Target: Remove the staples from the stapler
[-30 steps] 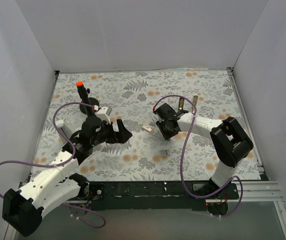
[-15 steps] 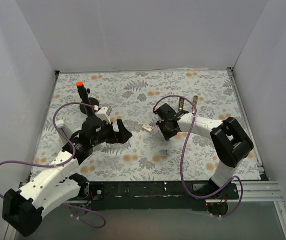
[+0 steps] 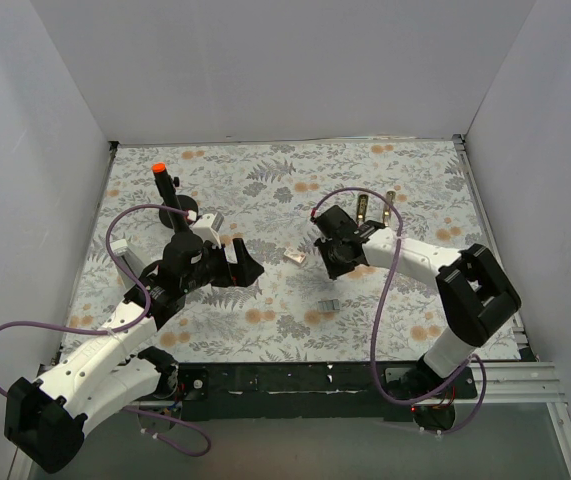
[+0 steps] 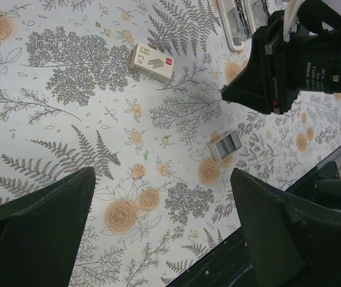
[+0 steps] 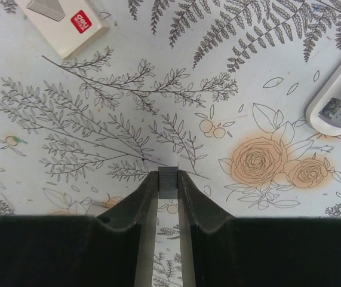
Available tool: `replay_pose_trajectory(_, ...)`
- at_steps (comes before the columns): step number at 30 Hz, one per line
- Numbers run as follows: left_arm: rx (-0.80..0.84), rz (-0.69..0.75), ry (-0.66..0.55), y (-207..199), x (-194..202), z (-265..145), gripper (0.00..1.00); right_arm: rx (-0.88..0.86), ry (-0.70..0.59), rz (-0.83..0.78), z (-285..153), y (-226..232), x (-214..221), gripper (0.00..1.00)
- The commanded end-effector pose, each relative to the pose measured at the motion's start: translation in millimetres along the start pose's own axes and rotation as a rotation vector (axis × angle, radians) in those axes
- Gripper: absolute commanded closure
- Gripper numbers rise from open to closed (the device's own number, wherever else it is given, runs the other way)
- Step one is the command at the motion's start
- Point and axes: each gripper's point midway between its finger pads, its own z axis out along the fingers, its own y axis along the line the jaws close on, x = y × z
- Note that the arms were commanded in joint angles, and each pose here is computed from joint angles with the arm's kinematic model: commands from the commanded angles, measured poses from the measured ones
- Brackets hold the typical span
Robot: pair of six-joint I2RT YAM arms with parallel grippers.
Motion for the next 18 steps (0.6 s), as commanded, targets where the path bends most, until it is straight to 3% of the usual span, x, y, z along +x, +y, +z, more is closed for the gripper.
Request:
replay_pose_trajectory(1, 0.000, 0.002, -0.023, 0.0, -4.9, -3.7, 0.02, -0.015, -0.050, 0.063, -24.6, 9.7, -5.1, 0.76)
replay_pose_trajectory(7, 0.008, 0.003, -0.029, -1.6, -5.8, -5.8, 0.02, -0.045, -0.052, 0.148, -38.5, 27.5, 13.2, 0.76)
replay_pose_trajectory(18, 0.011, 0.000, -0.023, -2.2, -4.7, -5.4, 0.02, -0.058, -0.079, 0.160, -44.2, 50.6, 38.4, 0.76)
